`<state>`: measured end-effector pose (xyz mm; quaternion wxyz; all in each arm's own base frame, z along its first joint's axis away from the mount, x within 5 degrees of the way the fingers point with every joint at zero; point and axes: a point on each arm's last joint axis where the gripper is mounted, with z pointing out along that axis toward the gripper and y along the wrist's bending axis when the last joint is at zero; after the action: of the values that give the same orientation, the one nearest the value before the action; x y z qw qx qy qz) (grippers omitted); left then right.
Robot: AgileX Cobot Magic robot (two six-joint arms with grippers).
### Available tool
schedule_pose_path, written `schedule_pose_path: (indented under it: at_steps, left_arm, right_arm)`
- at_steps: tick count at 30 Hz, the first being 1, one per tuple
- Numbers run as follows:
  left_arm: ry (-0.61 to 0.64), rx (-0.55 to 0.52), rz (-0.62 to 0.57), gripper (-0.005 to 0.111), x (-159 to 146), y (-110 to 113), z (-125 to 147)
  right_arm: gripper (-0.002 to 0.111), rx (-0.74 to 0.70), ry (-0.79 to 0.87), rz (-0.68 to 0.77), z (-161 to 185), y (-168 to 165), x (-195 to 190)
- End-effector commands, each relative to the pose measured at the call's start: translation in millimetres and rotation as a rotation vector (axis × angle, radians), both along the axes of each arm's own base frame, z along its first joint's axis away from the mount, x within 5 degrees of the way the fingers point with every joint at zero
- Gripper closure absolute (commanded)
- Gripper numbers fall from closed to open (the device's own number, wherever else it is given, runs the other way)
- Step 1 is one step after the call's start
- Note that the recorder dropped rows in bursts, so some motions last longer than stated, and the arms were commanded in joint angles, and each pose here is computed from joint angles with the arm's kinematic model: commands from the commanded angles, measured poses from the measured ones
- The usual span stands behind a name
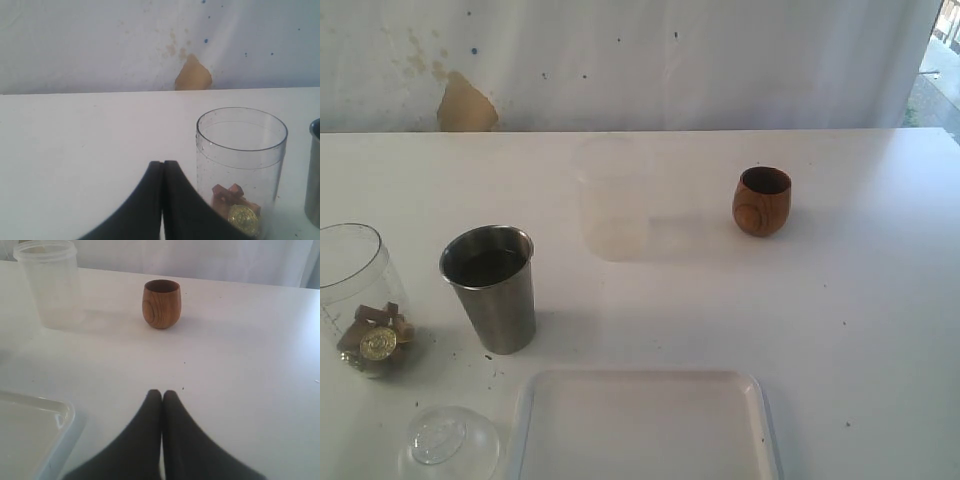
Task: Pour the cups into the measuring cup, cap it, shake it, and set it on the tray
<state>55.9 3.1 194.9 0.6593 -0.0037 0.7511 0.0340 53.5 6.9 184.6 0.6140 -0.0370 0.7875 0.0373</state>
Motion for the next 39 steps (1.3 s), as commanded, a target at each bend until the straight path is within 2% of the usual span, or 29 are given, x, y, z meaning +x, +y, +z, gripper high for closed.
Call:
schedule_pose_path:
  at_steps: [1, 3, 4, 5, 8, 9, 10, 11, 13, 16, 19, 25, 32, 36, 39]
  left_arm:
    - [-0.013, -0.01, -0.001, 0.107, 0, 0, 0]
    - [-0.064, 0.04, -0.003, 0.107, 0, 0, 5]
    - [-0.152, -0.013, 0.0, 0.107, 0, 0, 12]
    - [-0.237, -0.146, 0.003, 0.107, 0, 0, 19]
    - [-0.397, -0.339, -0.002, 0.107, -2, 2, 33]
    - [-0.437, -0.466, -0.013, 0.107, -3, 2, 36]
    - [-0.432, -0.525, -0.017, 0.107, -3, 2, 35]
    - [-0.381, -0.626, -0.014, 0.107, -2, 2, 31]
    - [-0.29, -0.654, 0.005, 0.107, 0, 1, 22]
    - [-0.157, -0.609, 0.02, 0.106, 1, -1, 11]
    - [-0.13, -0.553, -0.031, 0.097, 1, -4, 10]
    - [-0.191, -0.505, -0.183, 0.073, 0, -11, 18]
    - [-0.195, -0.457, -0.296, 0.036, -2, -17, 21]
    - [-0.34, -0.457, -0.299, 0.034, 0, -15, 34]
    - [-0.36, -0.43, -0.297, 0.034, 6, -16, 38]
  right_arm:
    - [0.108, -0.005, 0.0, -0.007, -1, -1, 0]
    - [0.108, -0.005, 0.0, -0.007, -1, -1, 0]
    - [0.108, -0.005, 0.0, -0.007, -1, -1, 0]
    - [0.108, -0.005, 0.0, -0.007, -1, -1, 0]
    - [0.108, -0.005, 0.0, -0.007, -1, -1, 0]
    - [0.108, -0.005, 0.0, -0.007, -1, -1, 0]
    - [0.108, -0.005, 0.0, -0.007, -1, -1, 0]
    - [0.108, -0.005, 0.0, -0.007, -1, -1, 0]
    - [0.108, -0.005, 0.0, -0.007, -1, -1, 0]
    - [0.108, -0.005, 0.0, -0.007, -1, -1, 0]
    - [0.108, -0.006, 0.002, -0.007, -2, -1, 0]
    - [0.108, -0.006, 0.002, -0.007, -2, -1, 0]
    - [0.108, -0.006, 0.002, -0.007, -2, -1, 0]
    - [0.108, -0.006, 0.002, -0.007, -2, -1, 0]
    - [0.108, -0.006, 0.002, -0.007, -2, -1, 0]
